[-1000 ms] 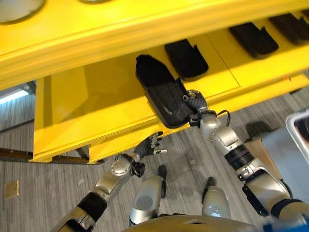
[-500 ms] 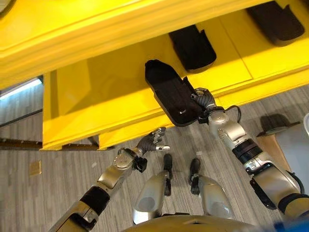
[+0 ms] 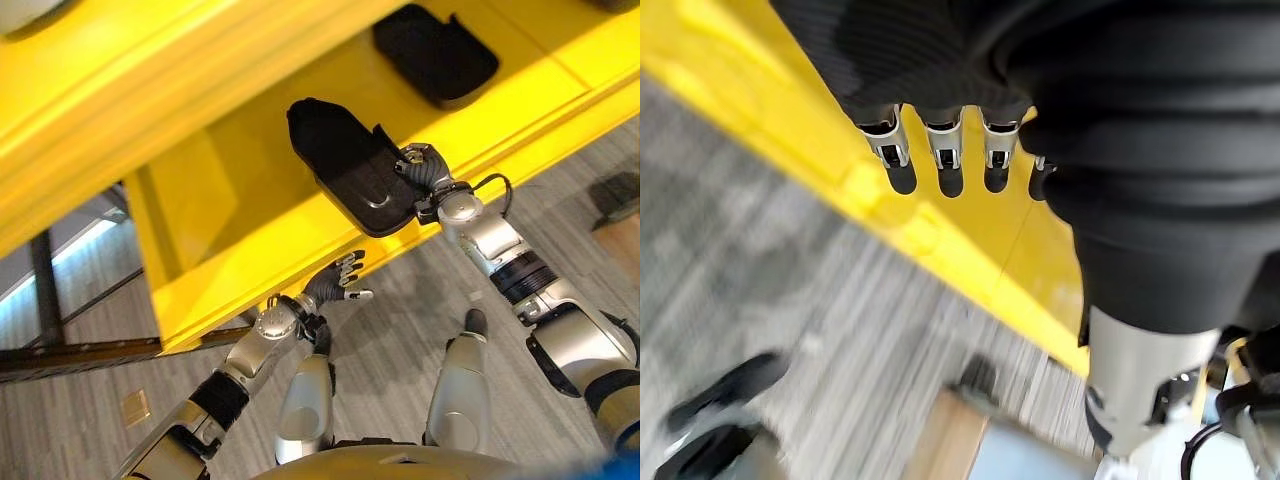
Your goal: Move parts from the plastic box to the shelf.
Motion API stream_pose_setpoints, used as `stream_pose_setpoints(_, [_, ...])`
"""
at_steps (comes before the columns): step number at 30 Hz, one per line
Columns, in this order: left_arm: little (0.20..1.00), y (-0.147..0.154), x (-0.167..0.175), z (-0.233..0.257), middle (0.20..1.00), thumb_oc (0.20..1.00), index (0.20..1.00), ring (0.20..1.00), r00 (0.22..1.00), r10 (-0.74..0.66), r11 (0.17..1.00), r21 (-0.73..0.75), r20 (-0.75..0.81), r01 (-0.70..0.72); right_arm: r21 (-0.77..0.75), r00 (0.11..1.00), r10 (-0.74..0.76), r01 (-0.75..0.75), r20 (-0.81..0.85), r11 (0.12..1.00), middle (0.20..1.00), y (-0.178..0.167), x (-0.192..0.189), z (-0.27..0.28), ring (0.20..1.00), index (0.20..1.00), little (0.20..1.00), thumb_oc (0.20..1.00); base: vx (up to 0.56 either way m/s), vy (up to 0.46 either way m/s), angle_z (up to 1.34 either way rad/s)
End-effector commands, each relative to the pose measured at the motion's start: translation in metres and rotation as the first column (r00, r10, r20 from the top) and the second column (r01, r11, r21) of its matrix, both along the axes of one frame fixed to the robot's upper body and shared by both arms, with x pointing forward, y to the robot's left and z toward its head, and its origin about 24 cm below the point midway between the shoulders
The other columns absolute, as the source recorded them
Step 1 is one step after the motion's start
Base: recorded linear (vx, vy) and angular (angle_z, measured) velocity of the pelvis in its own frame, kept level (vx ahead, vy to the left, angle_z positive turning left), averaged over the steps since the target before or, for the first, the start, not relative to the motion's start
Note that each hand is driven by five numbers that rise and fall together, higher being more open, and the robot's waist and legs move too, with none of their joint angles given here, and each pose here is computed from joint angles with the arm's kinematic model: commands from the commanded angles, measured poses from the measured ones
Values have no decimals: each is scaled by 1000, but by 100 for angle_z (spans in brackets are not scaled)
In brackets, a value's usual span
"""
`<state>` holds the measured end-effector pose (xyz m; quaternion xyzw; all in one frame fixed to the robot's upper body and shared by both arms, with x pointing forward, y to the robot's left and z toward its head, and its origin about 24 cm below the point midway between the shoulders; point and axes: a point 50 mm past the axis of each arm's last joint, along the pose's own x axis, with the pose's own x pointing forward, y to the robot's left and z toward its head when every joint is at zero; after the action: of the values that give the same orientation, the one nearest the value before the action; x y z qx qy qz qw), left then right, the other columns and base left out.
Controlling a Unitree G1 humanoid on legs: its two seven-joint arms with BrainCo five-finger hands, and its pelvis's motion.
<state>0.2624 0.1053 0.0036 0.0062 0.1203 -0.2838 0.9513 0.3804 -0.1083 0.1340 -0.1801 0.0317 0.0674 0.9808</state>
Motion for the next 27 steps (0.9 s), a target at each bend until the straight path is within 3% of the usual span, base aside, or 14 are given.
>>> stream_pose_setpoints(1, [1000,3,-18,-1,1000,1000,1000,1000,1000,-6,1000,-25,22,6,140,997,43,-53,71,989,200,26,1,24,200,200,200,200,-78,248,12])
stream_pose_setpoints(4, [1000,19,-28,-11,1000,1000,1000,1000,1000,26,999,39,2,-26,252,999,-18,9,36,968,200,19,0,13,200,200,200,200,9,133,26])
stream_pose_setpoints(11, [1000,32,-24,0,1000,1000,1000,1000,997,74,997,15,26,-75,261,987,-101,66,124,963,200,4,6,34,200,200,200,200,-86,-65,20])
stream_pose_setpoints(20, [1000,12,-30,-1,1000,1000,1000,1000,1000,20,1000,-24,15,-20,156,956,-215,186,199,970,200,-27,18,62,200,200,200,200,-12,-13,3])
stream_pose_setpoints(27, [1000,8,-28,3,1000,1000,1000,1000,999,30,999,-34,15,-30,195,910,-328,283,256,939,200,-57,25,97,200,200,200,200,-38,-7,2])
